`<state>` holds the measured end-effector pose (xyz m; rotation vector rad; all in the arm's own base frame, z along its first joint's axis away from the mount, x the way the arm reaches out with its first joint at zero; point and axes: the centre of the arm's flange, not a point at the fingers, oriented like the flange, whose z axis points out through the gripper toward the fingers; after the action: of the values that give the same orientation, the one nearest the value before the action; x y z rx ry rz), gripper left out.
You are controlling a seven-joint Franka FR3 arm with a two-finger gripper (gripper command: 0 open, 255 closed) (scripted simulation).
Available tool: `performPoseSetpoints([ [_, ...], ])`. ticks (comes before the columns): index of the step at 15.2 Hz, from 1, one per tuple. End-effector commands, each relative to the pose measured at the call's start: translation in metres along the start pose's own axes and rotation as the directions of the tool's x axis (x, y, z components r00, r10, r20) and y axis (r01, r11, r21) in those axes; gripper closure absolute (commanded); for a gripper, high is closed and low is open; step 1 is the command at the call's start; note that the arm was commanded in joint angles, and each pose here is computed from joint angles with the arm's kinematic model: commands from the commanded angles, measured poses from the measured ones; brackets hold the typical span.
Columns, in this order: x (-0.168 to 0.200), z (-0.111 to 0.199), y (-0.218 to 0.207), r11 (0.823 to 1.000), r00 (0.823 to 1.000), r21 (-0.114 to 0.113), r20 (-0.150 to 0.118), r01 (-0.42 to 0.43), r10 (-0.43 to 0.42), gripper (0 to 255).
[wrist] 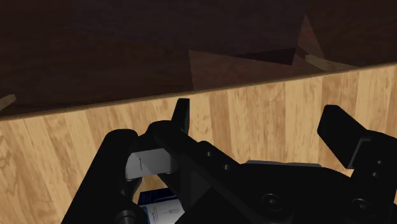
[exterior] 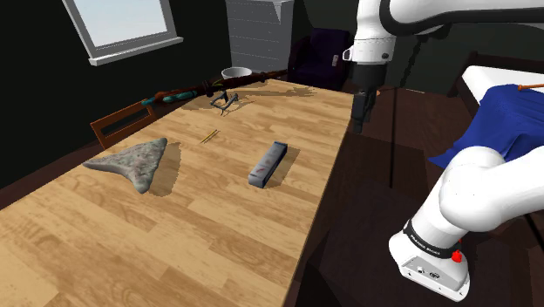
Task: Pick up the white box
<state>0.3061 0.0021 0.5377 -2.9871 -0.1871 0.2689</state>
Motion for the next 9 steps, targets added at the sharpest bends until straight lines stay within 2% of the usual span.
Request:
performPoseSetpoints([
  [1, 0.0, 0.0, 0.0, 1.0, 1.0, 0.0, 0.0, 0.0, 0.0, 0],
  [5, 0.036, 0.029, -0.019, 0.988, 0.988, -0.002, -0.031, -0.152, 0.152, 0],
  [9, 0.075, 0.056, -0.033, 0.954, 0.952, 0.001, -0.061, -0.3, 0.299, 0],
])
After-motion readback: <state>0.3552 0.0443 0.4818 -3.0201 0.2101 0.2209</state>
